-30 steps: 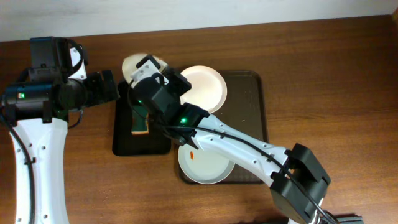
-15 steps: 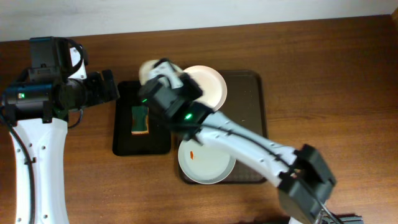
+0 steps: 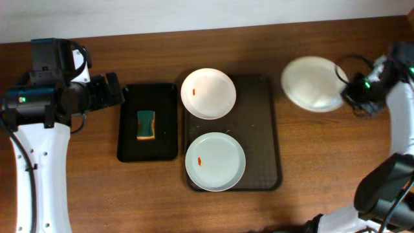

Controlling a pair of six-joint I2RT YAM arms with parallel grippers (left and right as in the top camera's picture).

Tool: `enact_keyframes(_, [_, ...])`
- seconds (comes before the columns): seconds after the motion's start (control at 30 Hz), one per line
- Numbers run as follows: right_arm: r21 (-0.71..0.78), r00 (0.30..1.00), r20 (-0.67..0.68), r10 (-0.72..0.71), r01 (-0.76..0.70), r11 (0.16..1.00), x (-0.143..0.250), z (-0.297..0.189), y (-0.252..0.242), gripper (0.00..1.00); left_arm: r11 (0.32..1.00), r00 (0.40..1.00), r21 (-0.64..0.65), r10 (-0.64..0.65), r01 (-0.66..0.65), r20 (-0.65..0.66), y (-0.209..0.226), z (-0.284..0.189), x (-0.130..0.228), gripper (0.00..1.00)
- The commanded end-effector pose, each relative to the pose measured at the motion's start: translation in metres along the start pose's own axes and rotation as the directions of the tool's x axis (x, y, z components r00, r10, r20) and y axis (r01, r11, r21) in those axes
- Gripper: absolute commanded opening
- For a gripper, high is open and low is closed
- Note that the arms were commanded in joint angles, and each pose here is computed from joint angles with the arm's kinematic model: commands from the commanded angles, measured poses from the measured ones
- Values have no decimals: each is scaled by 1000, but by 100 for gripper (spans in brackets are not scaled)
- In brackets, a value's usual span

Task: Clean dirty plates on tray and stack at the side
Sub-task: 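Set the cream plate down at the right side, grip the top-left plate, then grasp the green sponge with the left gripper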

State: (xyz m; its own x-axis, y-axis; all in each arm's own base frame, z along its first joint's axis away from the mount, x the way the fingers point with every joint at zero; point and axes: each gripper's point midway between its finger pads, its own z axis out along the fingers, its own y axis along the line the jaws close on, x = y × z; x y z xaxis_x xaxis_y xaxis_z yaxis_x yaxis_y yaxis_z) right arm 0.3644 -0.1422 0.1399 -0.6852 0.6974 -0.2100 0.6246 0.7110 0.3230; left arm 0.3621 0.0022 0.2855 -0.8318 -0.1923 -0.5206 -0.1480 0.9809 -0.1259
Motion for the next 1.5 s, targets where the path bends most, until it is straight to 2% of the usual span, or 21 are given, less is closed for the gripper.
enact_keyframes(0.0, [24,984,-79,161,-159,987,21,36,-64,4,1000,1000,-2,8,-8,24,1,-7,-4,100])
enact_keyframes(0.13, [40,954,-23,299,-298,954,25,52,-121,4,1000,1000,-2,8,-8,24,1,-7,-4,100])
enact_keyframes(0.17, [44,951,-20,310,-309,950,25,50,-124,9,1000,1000,-2,8,-8,24,1,-7,-4,100])
enact_keyframes(0.23, [28,953,-12,303,-303,953,21,49,-121,43,1000,1000,-2,8,-8,24,1,-7,-4,100])
enact_keyframes(0.27, [12,955,-10,297,-297,955,18,47,-117,48,1000,1000,-2,8,-8,24,1,-7,-4,100])
enact_keyframes(0.3, [-36,962,-4,275,-275,961,13,41,-102,57,1000,1000,-2,7,-7,24,1,-7,-4,100])
enact_keyframes(0.33, [-85,970,-13,244,-244,966,12,36,-86,59,1000,1000,-2,7,-7,24,1,-7,-4,100])
enact_keyframes(0.43, [-316,995,-31,-95,81,945,32,26,10,57,1000,1000,-2,8,-8,24,1,-7,-4,100])
enact_keyframes(0.5, [-378,928,-67,-366,315,870,79,38,75,57,1000,1000,-2,7,-7,24,1,-7,-4,100])
enact_keyframes(0.53, [-372,845,-56,-532,477,796,113,49,119,57,1000,1000,-2,8,-8,24,1,-7,-4,100])
enact_keyframes(0.6, [-321,757,3,-653,619,717,135,60,153,57,1000,1000,-2,7,-7,24,1,-7,-4,100])
enact_keyframes(0.67, [-191,629,118,-768,774,604,152,77,196,57,1000,1000,-2,8,-8,24,1,-7,-4,100])
enact_keyframes(0.77, [-117,559,171,-811,829,547,168,101,224,56,1000,1000,-2,7,-7,24,1,-7,-4,100])
enact_keyframes(0.9, [-166,724,152,-673,689,705,170,155,233,44,1000,1000,-2,7,-7,24,1,-7,-4,100])
enact_keyframes(1.0, [-171,759,137,-637,651,739,170,172,230,44,1000,1000,-2,7,-7,24,1,-7,-4,100])
enact_keyframes(1.1, [-135,776,96,-623,630,765,170,184,215,22,1000,1000,-2,8,-8,24,1,-7,-4,100])
enact_keyframes(1.23, [-75,809,31,-587,588,805,153,166,183,8,1000,1000,-2,7,-7,24,1,-7,-4,100])
enact_keyframes(1.3, [-51,828,4,-561,561,827,144,155,168,5,1000,1000,-2,8,-8,24,1,-7,-4,100])
enact_keyframes(1.4, [-61,856,-48,-515,512,857,140,143,151,6,1000,1000,-2,8,-8,24,1,-7,-4,100])
enact_keyframes(1.43, [-82,858,-60,-510,505,859,142,143,152,11,1000,1000,-2,8,-8,24,1,-7,-4,100])
enact_keyframes(1.47, [-92,875,-72,-479,473,876,145,142,153,36,1000,1000,-2,8,-8,24,1,-7,-4,100])
